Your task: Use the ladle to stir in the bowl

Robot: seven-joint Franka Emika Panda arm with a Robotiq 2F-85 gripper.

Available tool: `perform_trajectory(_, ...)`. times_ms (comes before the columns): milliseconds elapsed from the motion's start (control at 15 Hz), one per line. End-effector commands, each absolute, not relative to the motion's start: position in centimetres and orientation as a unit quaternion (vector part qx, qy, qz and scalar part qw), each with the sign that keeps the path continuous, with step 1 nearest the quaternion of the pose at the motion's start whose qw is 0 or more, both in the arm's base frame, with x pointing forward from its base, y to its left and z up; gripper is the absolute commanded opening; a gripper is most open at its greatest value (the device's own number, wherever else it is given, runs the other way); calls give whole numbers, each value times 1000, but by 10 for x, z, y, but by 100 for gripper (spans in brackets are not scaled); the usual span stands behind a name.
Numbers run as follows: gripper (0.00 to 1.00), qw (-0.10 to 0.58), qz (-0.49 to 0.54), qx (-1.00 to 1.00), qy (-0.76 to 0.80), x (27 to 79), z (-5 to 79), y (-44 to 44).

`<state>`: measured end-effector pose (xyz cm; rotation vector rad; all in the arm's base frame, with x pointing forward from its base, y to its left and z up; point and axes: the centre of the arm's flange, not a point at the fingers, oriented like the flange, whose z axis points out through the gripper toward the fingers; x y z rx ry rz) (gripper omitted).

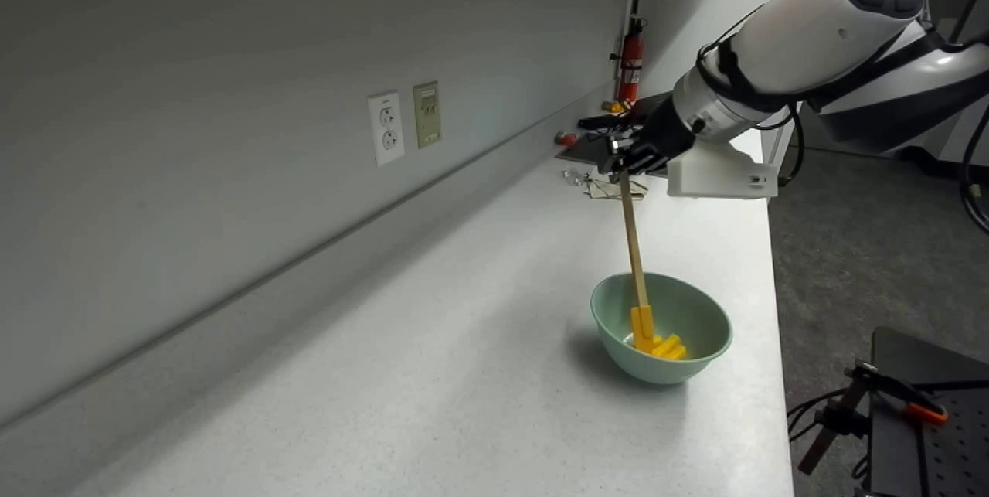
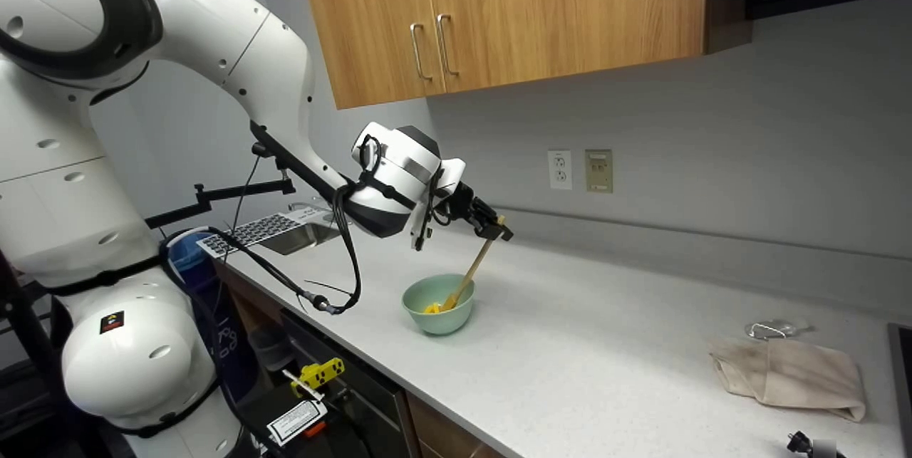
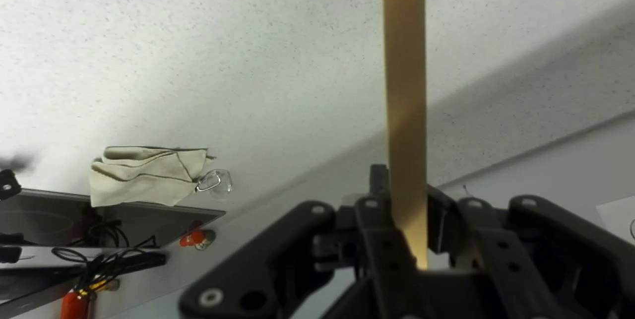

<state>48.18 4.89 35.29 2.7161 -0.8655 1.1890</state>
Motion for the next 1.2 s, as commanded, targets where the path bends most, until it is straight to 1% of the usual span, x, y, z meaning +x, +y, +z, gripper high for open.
perform_trajectory(0, 2, 15, 366, 886, -283, 489, 357, 41)
perform_trajectory(333, 2, 35, 372, 881, -290, 493, 344, 37)
perform_trajectory(733, 2, 80, 431, 857, -272, 497, 347, 33)
perform_trajectory(867, 2, 81, 431, 857, -270, 498, 347, 33)
perform_trajectory(1133, 2, 57, 402, 872, -272, 497, 340, 36)
